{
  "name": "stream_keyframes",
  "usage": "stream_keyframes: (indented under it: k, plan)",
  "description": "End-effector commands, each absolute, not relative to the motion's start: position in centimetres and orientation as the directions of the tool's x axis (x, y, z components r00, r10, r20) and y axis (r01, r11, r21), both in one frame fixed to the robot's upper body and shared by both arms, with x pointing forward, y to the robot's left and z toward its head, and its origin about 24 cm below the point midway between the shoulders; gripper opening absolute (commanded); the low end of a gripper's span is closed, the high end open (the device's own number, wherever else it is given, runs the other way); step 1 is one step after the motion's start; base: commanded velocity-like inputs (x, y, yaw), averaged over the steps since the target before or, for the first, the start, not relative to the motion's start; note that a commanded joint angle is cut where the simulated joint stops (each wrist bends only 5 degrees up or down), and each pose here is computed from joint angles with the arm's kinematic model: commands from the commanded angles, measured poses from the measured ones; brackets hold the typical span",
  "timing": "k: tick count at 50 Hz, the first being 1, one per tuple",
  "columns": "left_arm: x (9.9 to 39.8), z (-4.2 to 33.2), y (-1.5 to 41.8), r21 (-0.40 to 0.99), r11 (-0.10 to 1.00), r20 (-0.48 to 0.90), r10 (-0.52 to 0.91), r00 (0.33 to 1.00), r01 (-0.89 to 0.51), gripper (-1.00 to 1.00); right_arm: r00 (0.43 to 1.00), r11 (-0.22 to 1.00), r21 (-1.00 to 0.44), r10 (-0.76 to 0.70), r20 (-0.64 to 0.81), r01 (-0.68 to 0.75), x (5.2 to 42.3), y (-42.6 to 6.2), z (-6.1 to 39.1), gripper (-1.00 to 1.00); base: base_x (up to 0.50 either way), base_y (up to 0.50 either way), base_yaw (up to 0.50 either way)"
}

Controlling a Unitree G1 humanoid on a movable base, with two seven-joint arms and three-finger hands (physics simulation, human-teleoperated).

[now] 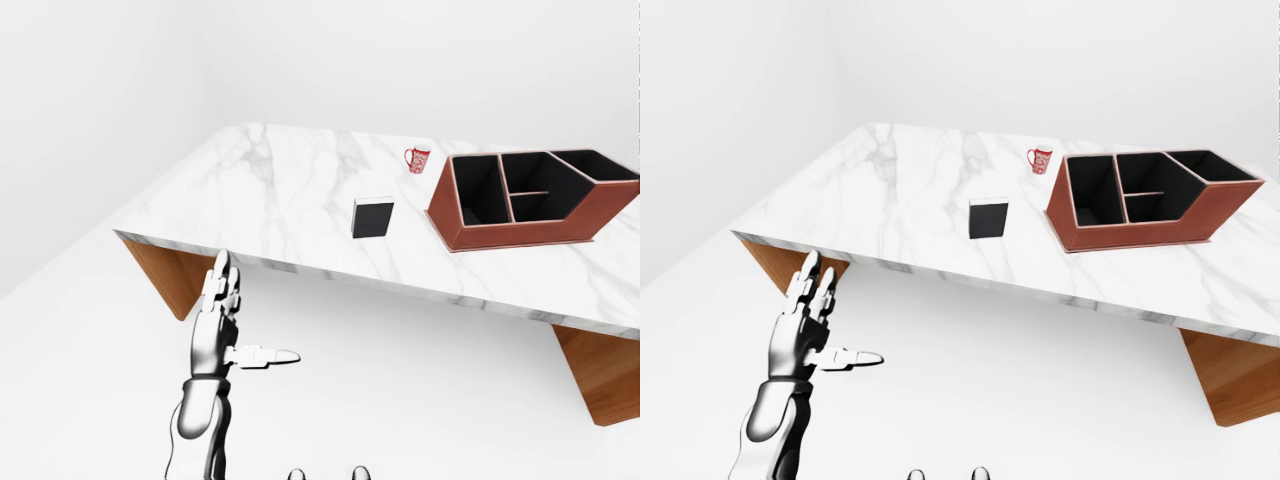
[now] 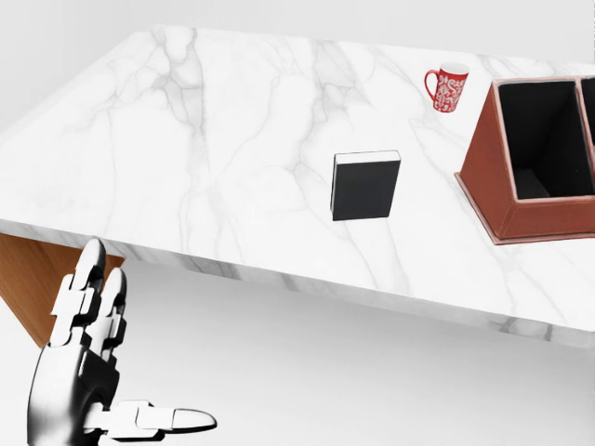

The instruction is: Pick up the book and place it in the left compartment of the caddy.

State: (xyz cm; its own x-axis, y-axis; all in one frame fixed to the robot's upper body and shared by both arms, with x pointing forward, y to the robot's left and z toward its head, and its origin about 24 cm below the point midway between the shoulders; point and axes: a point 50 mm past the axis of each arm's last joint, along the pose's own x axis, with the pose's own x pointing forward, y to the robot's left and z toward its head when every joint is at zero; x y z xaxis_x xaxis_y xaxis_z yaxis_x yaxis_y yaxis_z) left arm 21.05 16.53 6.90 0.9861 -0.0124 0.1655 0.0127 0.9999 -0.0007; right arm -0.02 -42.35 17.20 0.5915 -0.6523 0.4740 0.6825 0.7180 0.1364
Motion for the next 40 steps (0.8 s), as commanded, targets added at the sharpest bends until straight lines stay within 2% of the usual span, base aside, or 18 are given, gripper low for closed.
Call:
stream_keyframes:
  k: [1, 22, 28, 34, 40]
  plan:
    - [21.0, 7.5, 16.8, -0.018, 1.0, 0.192, -0.003, 0.981, 0.006, 1.0, 0.59, 0.711, 0.138, -0.662, 0.463, 0.689, 0.1, -42.5, 17.0, 1.0, 0.09, -0.35, 0.0]
    - [20.9, 7.8, 16.7, -0.016, 1.0, 0.207, -0.006, 0.978, 0.01, 1.0, 0.588, 0.712, 0.14, -0.661, 0.466, 0.689, 0.1, -42.5, 17.1, 1.0, 0.09, -0.33, 0.0]
    - [20.8, 7.9, 16.7, -0.001, 1.0, 0.207, 0.0, 0.978, 0.0, 1.0, 0.581, 0.707, 0.141, -0.664, 0.471, 0.693, 0.0, -42.6, 17.2, 1.0, 0.03, -0.11, 0.0]
    - [20.4, 8.8, 16.6, -0.02, 1.0, 0.247, -0.007, 0.969, 0.013, 1.0, 0.547, 0.69, 0.157, -0.673, 0.497, 0.706, -0.4, -42.7, 18.1, 1.0, 0.0, 0.0, 0.0]
    - [20.4, 8.8, 16.7, -0.018, 1.0, 0.246, -0.005, 0.969, 0.01, 1.0, 0.549, 0.694, 0.154, -0.668, 0.502, 0.704, -0.4, -42.6, 18.2, 1.0, 0.0, 0.0, 0.0]
